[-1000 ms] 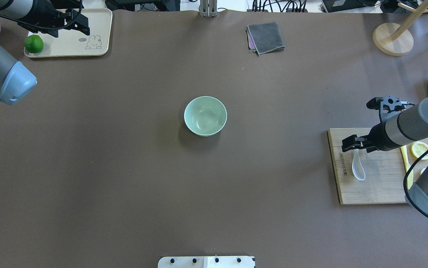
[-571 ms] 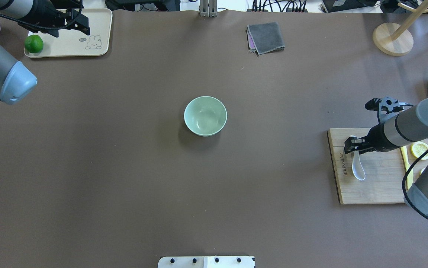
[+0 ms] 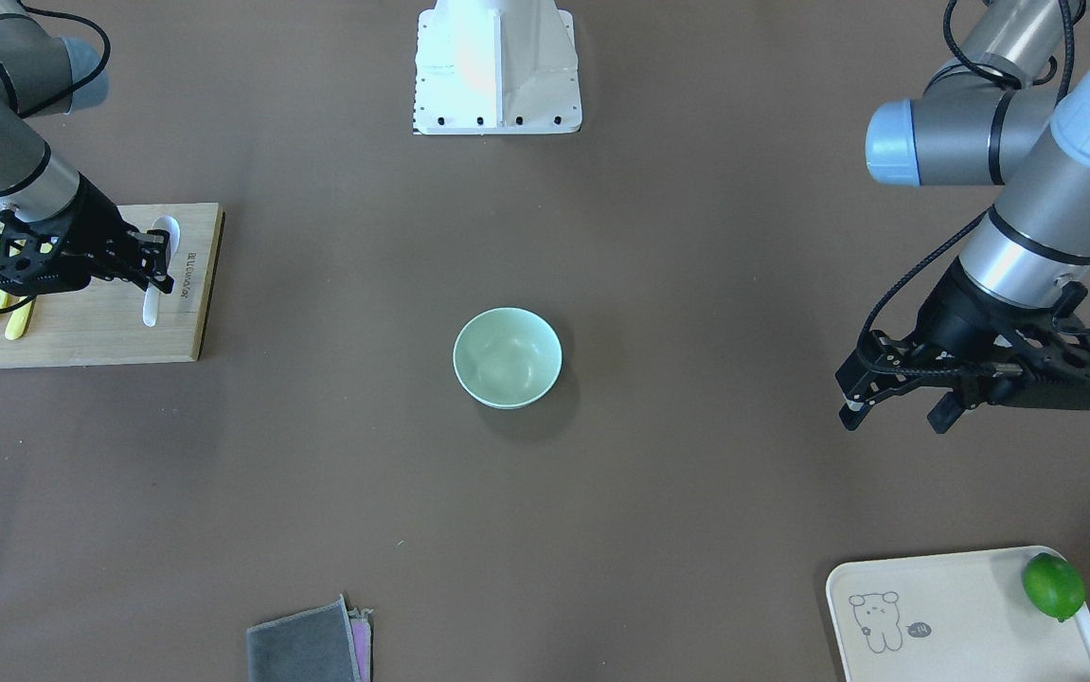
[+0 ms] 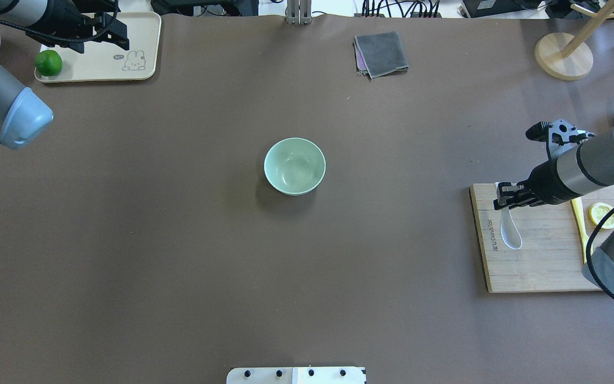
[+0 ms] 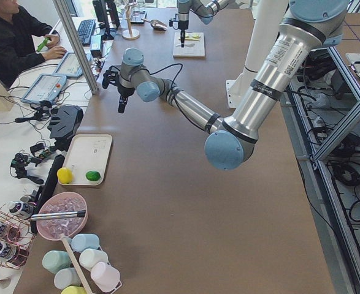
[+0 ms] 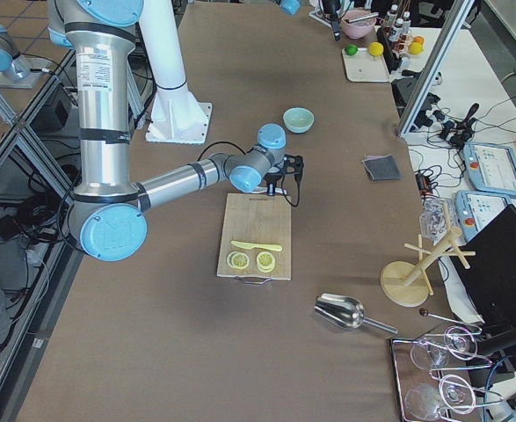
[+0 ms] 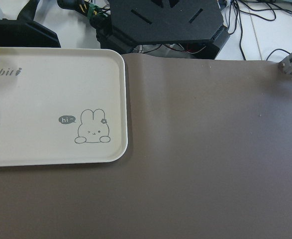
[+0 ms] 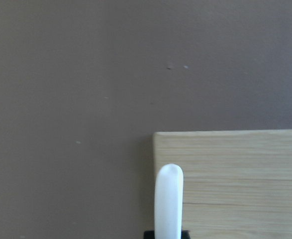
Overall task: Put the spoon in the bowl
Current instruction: 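Lift the white spoon and carry it over the pale green bowl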
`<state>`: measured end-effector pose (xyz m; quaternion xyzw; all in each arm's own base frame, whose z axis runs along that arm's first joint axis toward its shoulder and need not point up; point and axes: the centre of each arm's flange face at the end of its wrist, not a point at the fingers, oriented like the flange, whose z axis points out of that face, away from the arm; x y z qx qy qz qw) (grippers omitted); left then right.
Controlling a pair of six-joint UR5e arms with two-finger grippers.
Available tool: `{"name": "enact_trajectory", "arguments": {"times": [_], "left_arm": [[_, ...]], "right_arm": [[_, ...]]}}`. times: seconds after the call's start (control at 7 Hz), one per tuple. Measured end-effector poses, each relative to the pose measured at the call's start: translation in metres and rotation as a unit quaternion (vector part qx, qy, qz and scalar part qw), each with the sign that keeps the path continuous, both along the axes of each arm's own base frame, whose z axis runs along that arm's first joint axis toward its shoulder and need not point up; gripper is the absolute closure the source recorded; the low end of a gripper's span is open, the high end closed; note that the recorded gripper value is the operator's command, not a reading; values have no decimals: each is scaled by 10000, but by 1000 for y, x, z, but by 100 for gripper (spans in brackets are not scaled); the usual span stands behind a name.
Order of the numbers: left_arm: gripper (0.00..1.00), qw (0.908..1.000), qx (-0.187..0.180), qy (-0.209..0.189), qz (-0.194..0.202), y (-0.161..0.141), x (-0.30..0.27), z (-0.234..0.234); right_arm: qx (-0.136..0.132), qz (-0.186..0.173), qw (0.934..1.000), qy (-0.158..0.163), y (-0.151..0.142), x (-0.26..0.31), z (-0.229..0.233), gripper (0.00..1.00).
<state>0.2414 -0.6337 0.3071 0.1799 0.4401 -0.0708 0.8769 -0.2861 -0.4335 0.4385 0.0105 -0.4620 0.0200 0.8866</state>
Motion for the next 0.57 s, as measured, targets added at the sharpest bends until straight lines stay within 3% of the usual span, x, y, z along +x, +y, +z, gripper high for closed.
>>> {"name": "enact_trajectory", "arguments": {"times": [0.29,0.57], "left_arm": [[2,10000,3,6,-11,-4,0,6],[2,10000,-23,0,-34,-12,1,21]], "right_arm": [[-230,228,9993,-171,-49,-38,-118,100],[-230,513,9984,-100,-113,-90,-208,100]]}}
